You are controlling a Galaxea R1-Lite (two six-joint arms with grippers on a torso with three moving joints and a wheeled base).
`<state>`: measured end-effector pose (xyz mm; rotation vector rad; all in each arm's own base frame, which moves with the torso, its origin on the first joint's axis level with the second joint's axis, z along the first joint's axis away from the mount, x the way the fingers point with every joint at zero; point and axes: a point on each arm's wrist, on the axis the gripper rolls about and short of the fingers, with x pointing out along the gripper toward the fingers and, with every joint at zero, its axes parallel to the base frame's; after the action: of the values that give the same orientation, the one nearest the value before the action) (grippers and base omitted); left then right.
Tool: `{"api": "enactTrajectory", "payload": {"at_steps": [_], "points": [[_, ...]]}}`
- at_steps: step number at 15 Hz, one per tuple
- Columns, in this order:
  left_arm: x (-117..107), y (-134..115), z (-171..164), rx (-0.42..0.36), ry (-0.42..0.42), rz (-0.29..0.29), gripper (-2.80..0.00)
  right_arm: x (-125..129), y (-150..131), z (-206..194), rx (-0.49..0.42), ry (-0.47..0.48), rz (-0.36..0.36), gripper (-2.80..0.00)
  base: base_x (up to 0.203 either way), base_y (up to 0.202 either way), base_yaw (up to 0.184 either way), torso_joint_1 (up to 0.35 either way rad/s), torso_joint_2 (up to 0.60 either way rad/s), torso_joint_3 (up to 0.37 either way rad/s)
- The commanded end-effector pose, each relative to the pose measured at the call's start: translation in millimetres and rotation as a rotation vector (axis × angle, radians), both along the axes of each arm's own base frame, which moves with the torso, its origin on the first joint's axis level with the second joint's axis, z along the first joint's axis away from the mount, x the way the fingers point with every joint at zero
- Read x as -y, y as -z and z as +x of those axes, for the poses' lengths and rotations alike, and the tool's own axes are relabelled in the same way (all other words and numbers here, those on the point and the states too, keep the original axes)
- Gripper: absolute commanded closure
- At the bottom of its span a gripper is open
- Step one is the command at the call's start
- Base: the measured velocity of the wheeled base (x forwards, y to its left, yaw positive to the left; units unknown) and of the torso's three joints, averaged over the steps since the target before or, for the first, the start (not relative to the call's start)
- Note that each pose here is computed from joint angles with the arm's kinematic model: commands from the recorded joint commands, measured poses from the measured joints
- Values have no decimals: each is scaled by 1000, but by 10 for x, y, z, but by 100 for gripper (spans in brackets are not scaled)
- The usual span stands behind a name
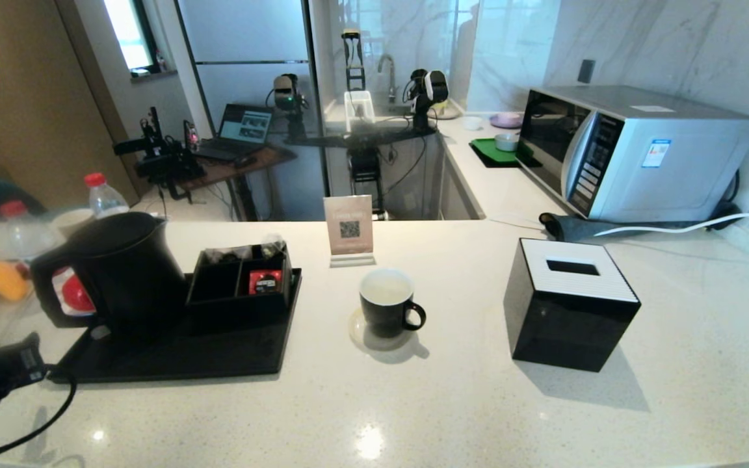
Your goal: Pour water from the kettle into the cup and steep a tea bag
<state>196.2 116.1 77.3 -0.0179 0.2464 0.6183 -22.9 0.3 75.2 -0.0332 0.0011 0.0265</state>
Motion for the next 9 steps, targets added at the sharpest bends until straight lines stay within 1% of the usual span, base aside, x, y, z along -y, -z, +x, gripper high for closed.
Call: {"api": "enactTrajectory", "payload": {"at_steps": [1,5,7,9], "points": [[-37,-23,125,48,13,25,-280,0,0,1,-2,-1,-1,0,0,0,0,0,0,0],[-35,-41,202,65,29,34,-280,0,0,1,-2,-1,-1,0,0,0,0,0,0,0],[-63,-82,287,93,35,52,-280,0,0,1,-2,-1,-1,0,0,0,0,0,0,0],[-89,-75,336,96,35,58,-280,0,0,1,-1,-1,-1,0,0,0,0,0,0,0]]}}
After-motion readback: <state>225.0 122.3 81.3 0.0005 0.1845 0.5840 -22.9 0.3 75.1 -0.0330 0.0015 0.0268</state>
